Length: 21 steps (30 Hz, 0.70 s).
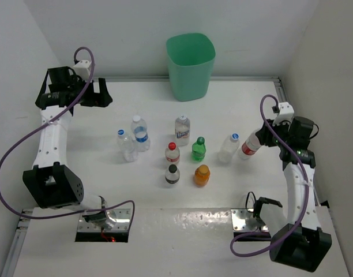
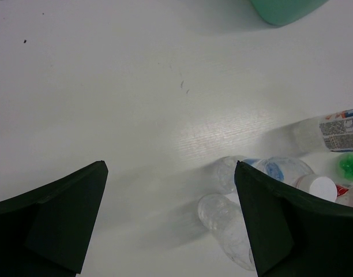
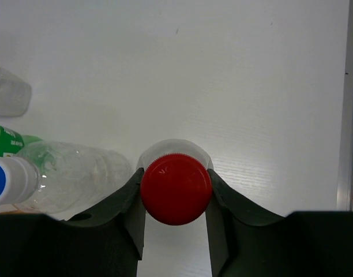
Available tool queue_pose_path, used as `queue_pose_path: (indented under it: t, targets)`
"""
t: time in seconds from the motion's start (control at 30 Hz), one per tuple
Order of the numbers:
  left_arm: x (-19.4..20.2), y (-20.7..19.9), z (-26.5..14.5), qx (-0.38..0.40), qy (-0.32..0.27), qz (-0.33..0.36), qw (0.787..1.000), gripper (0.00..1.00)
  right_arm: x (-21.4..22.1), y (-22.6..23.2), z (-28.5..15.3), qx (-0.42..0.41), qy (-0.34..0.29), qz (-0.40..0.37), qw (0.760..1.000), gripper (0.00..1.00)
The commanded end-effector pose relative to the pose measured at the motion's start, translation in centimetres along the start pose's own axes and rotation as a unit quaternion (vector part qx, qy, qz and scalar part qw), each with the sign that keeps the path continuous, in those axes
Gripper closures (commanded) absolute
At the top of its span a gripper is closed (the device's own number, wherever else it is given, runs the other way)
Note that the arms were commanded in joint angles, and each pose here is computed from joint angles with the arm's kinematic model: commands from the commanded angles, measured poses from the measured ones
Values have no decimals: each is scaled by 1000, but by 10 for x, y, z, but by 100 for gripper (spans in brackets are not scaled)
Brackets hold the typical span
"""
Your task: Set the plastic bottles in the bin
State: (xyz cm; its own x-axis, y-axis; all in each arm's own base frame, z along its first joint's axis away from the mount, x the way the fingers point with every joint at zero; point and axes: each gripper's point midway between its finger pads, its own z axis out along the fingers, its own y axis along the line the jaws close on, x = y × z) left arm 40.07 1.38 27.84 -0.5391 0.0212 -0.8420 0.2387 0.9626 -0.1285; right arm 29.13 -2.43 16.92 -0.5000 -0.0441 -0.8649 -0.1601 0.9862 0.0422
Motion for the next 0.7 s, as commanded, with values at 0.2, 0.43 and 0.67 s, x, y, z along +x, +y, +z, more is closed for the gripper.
queue_pose_path:
  t: [0.2,0.43,0.67]
  targets:
    - [2,4,-1,6,-14,27,1000,0,-219,8,-32,-14,-240,-52,969,91]
    - [15,-9,-11,43,-25,45,998,2,-364,41,4,-59,-335,-24,940,95]
    - [10,-8,-26,27,-52,49,997,2,-425,112,65,-109,-401,-45,909,98]
